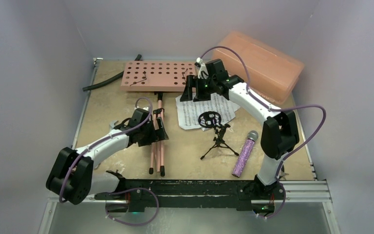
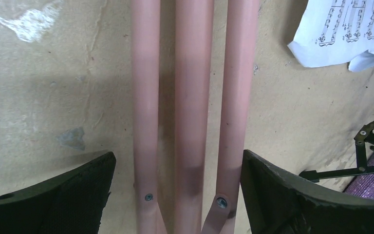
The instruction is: Set up the instrument practice props
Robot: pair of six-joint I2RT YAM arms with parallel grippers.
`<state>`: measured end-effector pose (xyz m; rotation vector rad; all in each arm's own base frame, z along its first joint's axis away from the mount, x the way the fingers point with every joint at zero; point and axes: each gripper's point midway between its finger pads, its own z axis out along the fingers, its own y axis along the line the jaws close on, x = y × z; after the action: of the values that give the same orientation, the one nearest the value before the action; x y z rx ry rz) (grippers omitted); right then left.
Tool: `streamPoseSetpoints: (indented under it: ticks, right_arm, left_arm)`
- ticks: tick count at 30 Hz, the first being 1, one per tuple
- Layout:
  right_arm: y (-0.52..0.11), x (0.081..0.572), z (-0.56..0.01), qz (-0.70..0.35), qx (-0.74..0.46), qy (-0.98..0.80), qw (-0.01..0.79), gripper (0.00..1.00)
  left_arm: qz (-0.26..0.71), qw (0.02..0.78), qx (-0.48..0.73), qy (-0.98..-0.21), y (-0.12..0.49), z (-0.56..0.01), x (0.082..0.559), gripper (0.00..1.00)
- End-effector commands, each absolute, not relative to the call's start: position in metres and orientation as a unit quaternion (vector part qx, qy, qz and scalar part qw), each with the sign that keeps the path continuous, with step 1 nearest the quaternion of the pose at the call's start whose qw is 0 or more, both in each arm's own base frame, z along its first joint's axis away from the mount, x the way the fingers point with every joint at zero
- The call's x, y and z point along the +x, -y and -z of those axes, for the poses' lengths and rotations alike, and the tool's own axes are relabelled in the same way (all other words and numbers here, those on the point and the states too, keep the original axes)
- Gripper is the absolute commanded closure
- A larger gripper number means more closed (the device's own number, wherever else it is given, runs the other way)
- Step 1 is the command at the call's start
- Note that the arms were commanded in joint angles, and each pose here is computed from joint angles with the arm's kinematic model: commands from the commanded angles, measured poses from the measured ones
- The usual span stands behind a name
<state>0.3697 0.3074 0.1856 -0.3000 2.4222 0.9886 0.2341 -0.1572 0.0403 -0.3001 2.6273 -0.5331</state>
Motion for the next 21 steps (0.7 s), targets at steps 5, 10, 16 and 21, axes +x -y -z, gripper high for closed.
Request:
streamPoseSetpoints:
  ticks: [5,10,16,21]
  right_arm:
    - [-0.338,0.363,-0.206,-0.401,-0.129,-0.871,0.252,0.18]
    - [-0.347,0.361,-0.202,-0.402,-0.127,-0.872,0.248,0.18]
    - [-0.352,0.361,-0.200,-0.404,-0.128,-0.872,0.245,0.18]
    - [-0.355,0.360,-0.199,-0.406,-0.131,-0.872,0.242,0.18]
  left_arm:
    - [0.211,0.205,-0.103,-0.950,0.170,-0.031,0.240,0.20]
    - [0.199,0.194,-0.079,-0.957,0.174,-0.030,0.234,0.35]
    - [0.219,0.176,-0.068,-0.957,0.187,-0.033,0.221,0.59]
    - [0.224,0.153,-0.073,-0.960,0.190,-0.034,0.207,0.67]
